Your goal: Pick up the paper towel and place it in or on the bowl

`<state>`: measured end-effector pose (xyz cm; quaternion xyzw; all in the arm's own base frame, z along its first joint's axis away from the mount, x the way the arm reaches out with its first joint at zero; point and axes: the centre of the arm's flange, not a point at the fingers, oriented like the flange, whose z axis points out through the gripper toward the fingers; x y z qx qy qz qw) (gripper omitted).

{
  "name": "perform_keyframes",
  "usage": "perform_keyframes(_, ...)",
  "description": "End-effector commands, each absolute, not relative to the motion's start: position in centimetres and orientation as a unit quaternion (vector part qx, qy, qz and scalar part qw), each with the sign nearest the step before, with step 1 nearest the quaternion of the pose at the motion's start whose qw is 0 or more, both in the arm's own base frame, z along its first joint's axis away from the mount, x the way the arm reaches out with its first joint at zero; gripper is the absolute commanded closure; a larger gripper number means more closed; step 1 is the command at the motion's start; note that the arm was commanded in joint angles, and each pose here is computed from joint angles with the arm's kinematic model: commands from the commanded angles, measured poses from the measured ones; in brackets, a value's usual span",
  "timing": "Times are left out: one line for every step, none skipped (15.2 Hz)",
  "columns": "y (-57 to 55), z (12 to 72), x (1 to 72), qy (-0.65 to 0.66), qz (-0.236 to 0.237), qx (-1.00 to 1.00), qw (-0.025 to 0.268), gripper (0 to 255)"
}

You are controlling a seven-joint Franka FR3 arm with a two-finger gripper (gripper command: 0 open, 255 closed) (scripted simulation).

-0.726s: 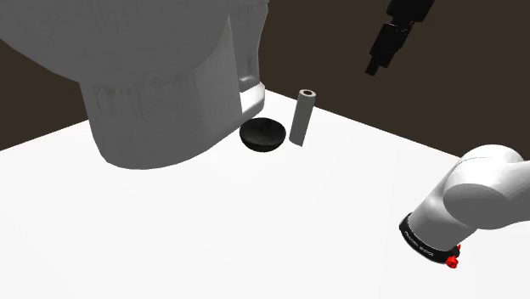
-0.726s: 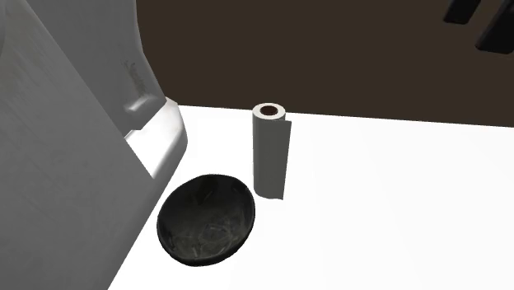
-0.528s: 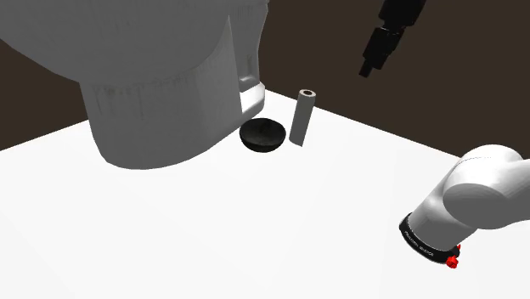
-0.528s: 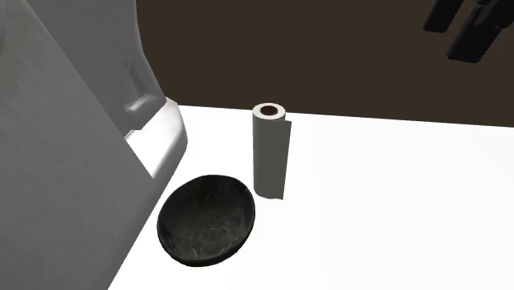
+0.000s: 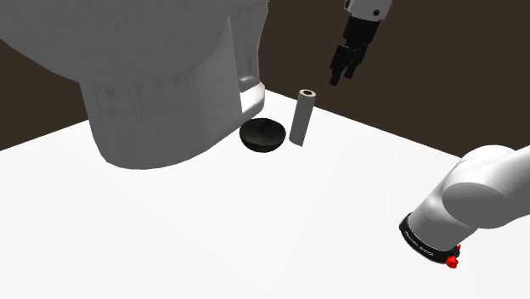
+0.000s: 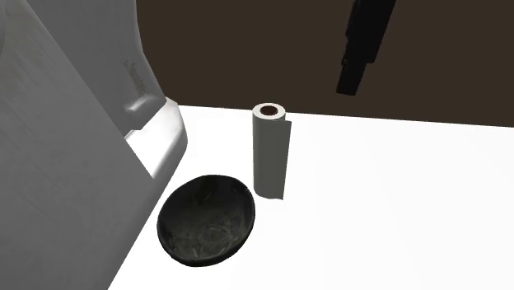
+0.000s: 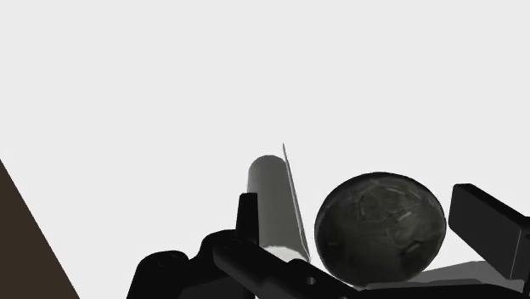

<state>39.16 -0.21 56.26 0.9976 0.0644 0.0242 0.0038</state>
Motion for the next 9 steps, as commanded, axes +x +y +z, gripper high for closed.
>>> perform_keyframes(-0.7, 54.7, 41.4, 0.063, 0.022, 0.998, 0.002, 0)
perform_keyframes(-1.0, 53.9, 42.5, 0.062, 0.021, 0.998, 0.001, 0)
perform_keyframes(-1.2, 53.2, 43.5, 0.061, 0.019, 0.998, -0.001, 0)
perform_keyframes(-1.5, 52.4, 44.6, 0.06, 0.018, 0.998, -0.002, 0)
perform_keyframes(-1.8, 51.6, 45.7, 0.059, 0.017, 0.998, -0.003, 0)
perform_keyframes(-2.0, 50.8, 46.8, 0.058, 0.015, 0.998, -0.004, 0)
perform_keyframes(-2.3, 50.1, 47.9, 0.057, 0.014, 0.998, -0.005, 0)
perform_keyframes(-2.6, 49.3, 48.9, 0.056, 0.013, 0.998, -0.006, 0)
perform_keyframes(-2.6, 49.2, 49.0, 0.056, 0.013, 0.998, -0.006, 0)
